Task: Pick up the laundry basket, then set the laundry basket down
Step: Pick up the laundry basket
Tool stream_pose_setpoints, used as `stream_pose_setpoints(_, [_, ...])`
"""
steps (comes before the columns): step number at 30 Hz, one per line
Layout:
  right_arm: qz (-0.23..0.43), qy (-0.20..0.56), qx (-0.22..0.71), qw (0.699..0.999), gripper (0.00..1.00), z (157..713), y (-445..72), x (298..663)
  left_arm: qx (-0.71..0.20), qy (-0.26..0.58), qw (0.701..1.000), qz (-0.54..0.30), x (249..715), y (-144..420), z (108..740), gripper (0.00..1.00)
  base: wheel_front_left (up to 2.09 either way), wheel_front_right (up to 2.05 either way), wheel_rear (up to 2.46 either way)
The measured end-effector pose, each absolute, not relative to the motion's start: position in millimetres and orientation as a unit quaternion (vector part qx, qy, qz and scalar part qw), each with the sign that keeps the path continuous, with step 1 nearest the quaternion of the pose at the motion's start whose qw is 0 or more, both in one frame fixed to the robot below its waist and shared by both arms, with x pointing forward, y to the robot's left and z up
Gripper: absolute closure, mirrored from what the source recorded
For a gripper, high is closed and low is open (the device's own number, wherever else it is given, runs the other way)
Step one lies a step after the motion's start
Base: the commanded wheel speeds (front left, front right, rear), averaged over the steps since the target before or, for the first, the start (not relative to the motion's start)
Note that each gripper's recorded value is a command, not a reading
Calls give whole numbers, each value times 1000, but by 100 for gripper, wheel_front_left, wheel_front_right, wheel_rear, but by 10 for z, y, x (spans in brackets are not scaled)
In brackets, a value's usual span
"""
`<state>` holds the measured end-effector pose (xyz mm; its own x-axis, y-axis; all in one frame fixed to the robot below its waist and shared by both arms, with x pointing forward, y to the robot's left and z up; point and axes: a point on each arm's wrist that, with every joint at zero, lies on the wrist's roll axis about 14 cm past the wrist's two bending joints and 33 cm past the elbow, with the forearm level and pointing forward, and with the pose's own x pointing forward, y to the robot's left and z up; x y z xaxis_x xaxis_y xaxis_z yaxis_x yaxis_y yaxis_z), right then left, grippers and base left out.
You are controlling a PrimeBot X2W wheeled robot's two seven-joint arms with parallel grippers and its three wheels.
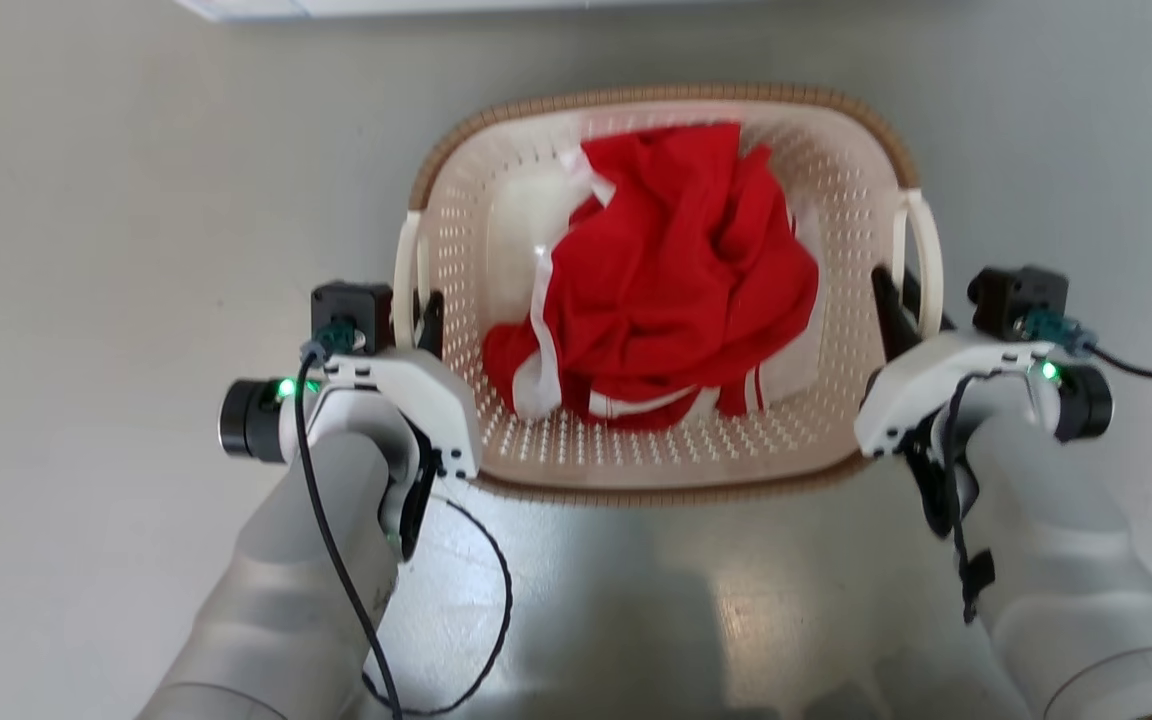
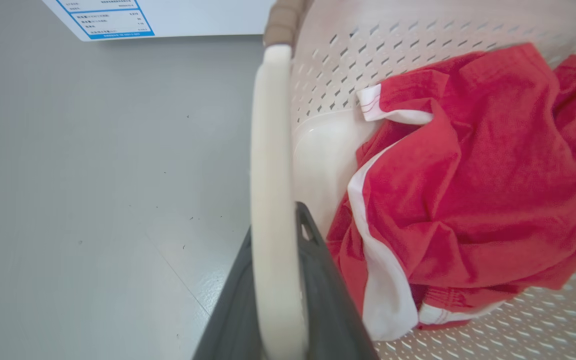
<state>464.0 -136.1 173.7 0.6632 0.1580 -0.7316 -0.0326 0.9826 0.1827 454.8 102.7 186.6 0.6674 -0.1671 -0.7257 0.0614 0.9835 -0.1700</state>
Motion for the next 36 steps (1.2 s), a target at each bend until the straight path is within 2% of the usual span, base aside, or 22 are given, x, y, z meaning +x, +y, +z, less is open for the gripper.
stream_pose_setpoints(12, [55, 427, 81, 899, 100, 2099, -1336, 4226, -72, 409, 908, -63, 4167, 1015, 2237, 100, 0, 0, 0])
stream_pose_setpoints(26, [60, 471, 99, 875, 100, 2498, -1260, 3410, -77, 445, 890, -62, 3349, 1022, 2594, 100, 0, 0, 0])
stream_pose_setpoints(36, [64, 467, 107, 875, 100, 2700, -1235, 2996, -74, 438, 893, -68, 2969, 1002, 2788, 100, 0, 0, 0])
